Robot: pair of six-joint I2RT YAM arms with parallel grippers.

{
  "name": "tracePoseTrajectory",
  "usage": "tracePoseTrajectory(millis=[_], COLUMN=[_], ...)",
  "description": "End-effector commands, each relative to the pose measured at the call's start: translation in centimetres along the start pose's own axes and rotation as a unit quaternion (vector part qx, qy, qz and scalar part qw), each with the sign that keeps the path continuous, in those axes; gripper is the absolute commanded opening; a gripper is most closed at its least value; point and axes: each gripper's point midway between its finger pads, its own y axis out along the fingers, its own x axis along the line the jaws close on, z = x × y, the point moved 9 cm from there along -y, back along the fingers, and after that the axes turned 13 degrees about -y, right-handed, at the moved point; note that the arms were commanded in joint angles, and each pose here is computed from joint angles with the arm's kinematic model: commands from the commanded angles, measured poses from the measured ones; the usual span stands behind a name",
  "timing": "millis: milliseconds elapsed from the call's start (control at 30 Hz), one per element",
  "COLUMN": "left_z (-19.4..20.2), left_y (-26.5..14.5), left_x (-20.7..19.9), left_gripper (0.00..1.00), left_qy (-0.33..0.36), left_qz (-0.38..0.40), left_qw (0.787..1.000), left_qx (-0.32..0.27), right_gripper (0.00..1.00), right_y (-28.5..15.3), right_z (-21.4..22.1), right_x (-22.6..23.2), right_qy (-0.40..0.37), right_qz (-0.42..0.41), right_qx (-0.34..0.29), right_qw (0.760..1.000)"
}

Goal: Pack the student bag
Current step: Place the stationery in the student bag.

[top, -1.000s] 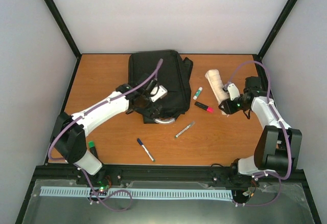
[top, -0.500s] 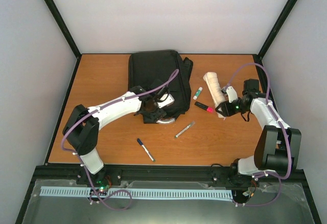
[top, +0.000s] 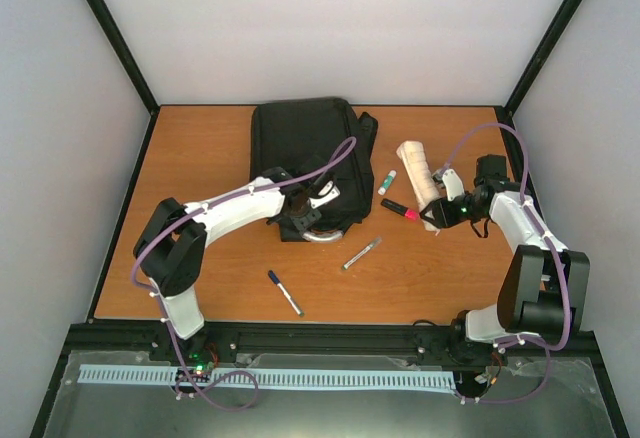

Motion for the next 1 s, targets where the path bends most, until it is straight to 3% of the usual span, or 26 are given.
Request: tracePoseTrajectory(millis=[0, 33, 100, 233, 500, 700, 967], left_z=[-2.2, -2.4, -2.7, -3.1, -4.9, -6.0, -7.0], left_y=[-1.4, -1.5, -1.5, -2.7, -6.3, -8.8, -10.1], left_x=[0.4, 0.4, 0.3, 0.5, 2.6, 3.6, 5.3], left_gripper=[0.19, 0.1, 0.01, 0.01, 0.01, 0.01, 0.01], left_qy=[-0.01, -0.013, -0.02, -0.045, -0.124, -0.163, -0.191], left_qz=[-0.015, -0.012, -0.01, -0.003, -0.042, -0.029, -0.02], left_qw=[0.999, 0.999, 0.998, 0.996, 0.977, 0.963, 0.954], left_qx=[-0.048, -0.05, -0.054, -0.08, -0.165, -0.212, -0.232], right_gripper=[0.46, 0.45, 0.44, 0.36, 0.33, 0.33, 0.31], right_y=[-0.5, -0.5, -0.2, 0.1, -0.2, 0.2, 0.9], right_z=[-0.8, -0.9, -1.0, -2.1, -5.5, -4.2, -3.5], right_x=[1.0, 1.1, 1.6, 3.2, 8.0, 12.2, 13.9], right_qy=[0.004, 0.008, 0.014, -0.001, -0.06, -0.152, -0.224], right_qz=[-0.02, -0.025, -0.038, -0.056, -0.15, -0.193, -0.193], right_qx=[-0.02, -0.022, -0.021, -0.016, -0.026, 0.023, 0.053], right_qw=[1.0, 0.999, 0.999, 0.998, 0.986, 0.969, 0.954])
